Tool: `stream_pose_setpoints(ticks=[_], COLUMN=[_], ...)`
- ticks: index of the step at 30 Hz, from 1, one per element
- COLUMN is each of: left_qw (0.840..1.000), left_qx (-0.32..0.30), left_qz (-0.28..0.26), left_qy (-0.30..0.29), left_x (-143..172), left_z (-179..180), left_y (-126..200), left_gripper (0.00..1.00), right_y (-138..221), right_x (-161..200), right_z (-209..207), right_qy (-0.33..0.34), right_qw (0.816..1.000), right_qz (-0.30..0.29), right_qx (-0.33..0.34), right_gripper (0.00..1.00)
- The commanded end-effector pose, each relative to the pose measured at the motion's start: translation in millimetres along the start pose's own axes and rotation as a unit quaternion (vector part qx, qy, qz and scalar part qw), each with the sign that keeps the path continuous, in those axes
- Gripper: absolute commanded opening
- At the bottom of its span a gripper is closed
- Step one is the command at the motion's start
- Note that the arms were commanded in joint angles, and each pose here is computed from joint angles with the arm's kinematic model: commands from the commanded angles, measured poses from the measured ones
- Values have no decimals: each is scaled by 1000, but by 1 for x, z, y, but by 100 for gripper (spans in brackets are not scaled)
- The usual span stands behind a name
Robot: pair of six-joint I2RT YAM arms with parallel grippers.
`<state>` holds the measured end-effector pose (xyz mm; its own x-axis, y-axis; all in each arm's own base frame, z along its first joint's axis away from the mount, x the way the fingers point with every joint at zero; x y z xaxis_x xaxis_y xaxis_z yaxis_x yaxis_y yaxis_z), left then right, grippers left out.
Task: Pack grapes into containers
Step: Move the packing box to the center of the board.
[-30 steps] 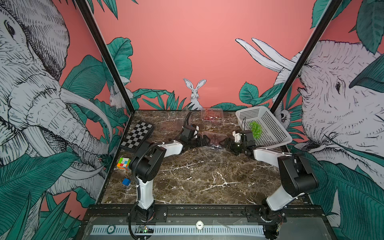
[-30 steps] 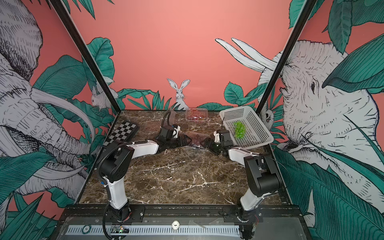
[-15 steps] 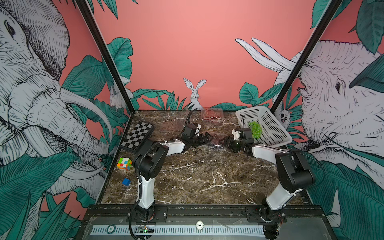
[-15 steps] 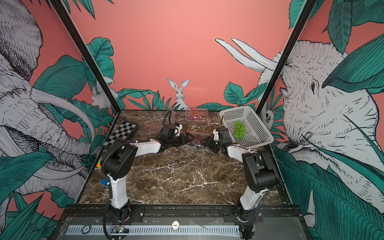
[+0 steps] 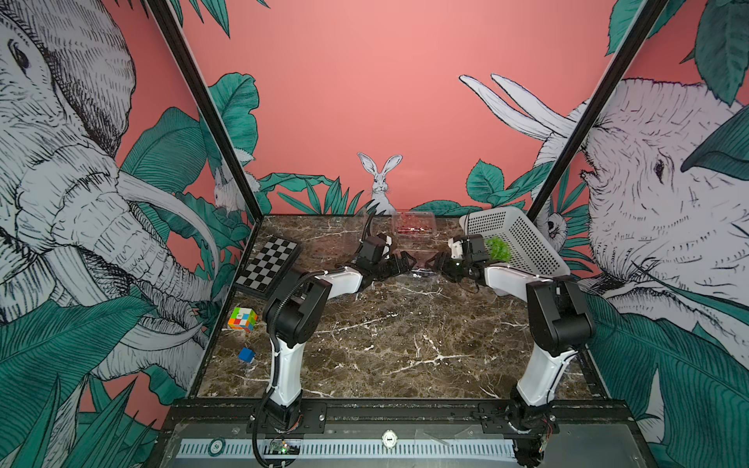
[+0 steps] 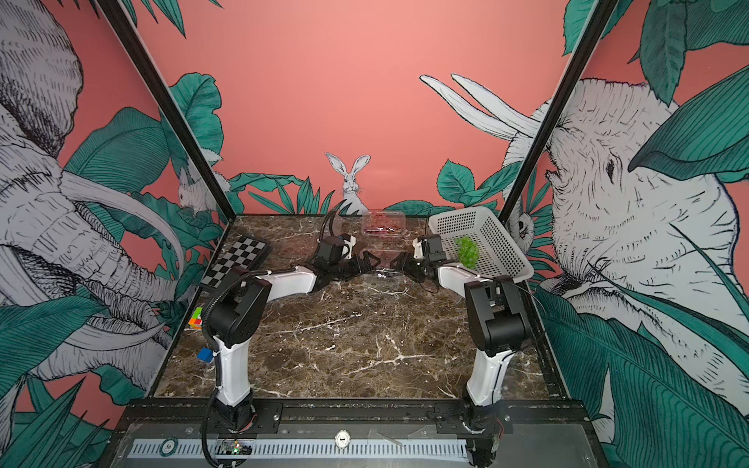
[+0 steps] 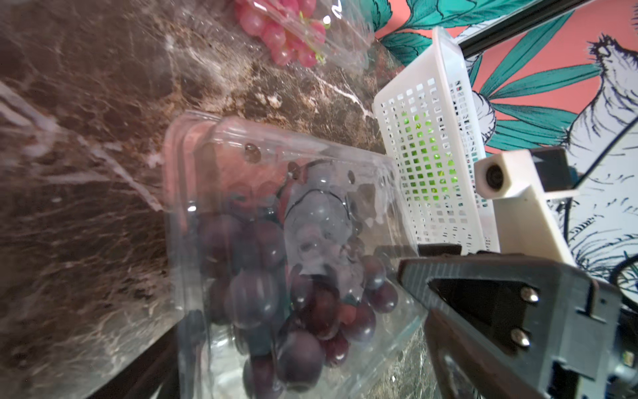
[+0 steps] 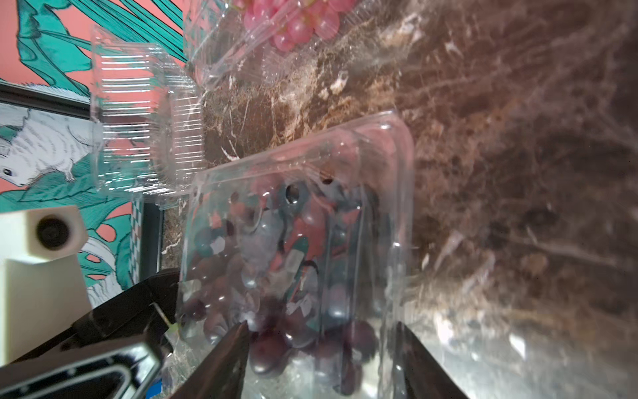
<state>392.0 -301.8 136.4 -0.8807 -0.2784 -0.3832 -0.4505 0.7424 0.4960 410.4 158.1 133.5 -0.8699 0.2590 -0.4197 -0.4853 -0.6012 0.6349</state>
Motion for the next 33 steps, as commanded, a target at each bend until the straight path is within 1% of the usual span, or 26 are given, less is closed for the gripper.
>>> stream_pose_setpoints(ticks=[1,6,10,11,22,33], left_qw=[1000,999,999,999,998,998], left_qx=[28,27,21,20,13,14], left_qz=[-9,-18,-24,-27,-44,-42], left_qy=[1,17,22,24,36,39], left_x=[-14,-26,-33,-34,-42,-49], left_z=[-17,-13,-11,-11,-5,-6], left_y=[-1,-8,-12,-12,-18,-25], left_gripper=[99,99,99,99,99,99], right_y=[-8,-15,-20,-20,-29,-34], right_x=[-10,-25,-28,-37,-40,-45], right_z=[11,11,7,12,7,5], right_qy=[24,20,9,12,3,-4], right_qw=[999,999,999,999,999,999], right_qz=[7,0,0,-7,-1,-5], right_qx=[-24,-30,-34,-42,-43,-43], right_gripper=[62,61,61,61,60,60])
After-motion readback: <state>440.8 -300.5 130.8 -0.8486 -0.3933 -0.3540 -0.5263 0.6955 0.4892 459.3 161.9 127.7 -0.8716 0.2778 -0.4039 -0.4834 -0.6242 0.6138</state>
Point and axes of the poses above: each gripper's point midway between its finger pads, its own y axis back along the fingers, its own z axis along the line the jaws close on, x = y × z, the point moved 7 cm from there along y, back along the fingers, and after that the axes turned 5 degrees about y, right-handed, at the moved point
